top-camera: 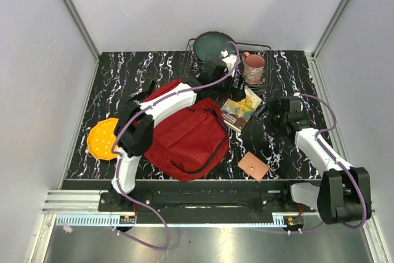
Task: Pack the student bag
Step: Pick up the book from the center of the board.
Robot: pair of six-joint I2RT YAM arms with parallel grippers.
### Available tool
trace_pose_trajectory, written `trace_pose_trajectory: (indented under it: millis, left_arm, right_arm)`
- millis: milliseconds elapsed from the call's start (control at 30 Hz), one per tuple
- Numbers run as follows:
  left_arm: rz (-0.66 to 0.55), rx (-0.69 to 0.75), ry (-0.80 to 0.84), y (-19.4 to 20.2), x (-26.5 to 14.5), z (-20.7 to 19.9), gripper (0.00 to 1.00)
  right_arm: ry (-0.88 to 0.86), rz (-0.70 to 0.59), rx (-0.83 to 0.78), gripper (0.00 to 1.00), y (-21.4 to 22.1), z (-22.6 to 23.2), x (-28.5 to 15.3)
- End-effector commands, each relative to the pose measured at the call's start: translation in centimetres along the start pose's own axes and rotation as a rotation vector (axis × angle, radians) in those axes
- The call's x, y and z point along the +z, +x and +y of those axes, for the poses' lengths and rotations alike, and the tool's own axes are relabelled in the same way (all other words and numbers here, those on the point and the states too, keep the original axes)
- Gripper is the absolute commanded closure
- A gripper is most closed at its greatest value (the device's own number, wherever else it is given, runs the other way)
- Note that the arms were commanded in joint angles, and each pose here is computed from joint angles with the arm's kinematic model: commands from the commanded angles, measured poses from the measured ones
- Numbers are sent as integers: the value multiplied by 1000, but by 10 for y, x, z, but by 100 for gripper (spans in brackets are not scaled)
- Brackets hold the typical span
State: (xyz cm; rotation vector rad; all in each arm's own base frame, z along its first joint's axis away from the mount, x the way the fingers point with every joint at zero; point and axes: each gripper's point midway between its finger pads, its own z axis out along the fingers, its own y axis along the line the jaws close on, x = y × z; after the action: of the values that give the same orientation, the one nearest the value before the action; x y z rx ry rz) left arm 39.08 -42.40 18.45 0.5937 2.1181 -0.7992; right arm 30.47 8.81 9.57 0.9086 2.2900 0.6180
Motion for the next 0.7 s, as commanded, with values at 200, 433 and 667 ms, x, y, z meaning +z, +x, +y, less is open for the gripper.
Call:
trace_pose_trajectory:
  millis: [200, 433, 667]
  left_arm:
    - [54, 9, 14, 18, 50, 29, 1]
    - [168, -2, -11, 58, 74, 46, 1]
    - [259, -95, 60, 100, 76, 38, 3]
  right_arm:
    - [-112, 48, 15, 0, -7, 24, 19]
    - [-113, 50, 20, 0, -11, 26, 31]
    - [-49, 24, 34, 0, -15, 9, 44]
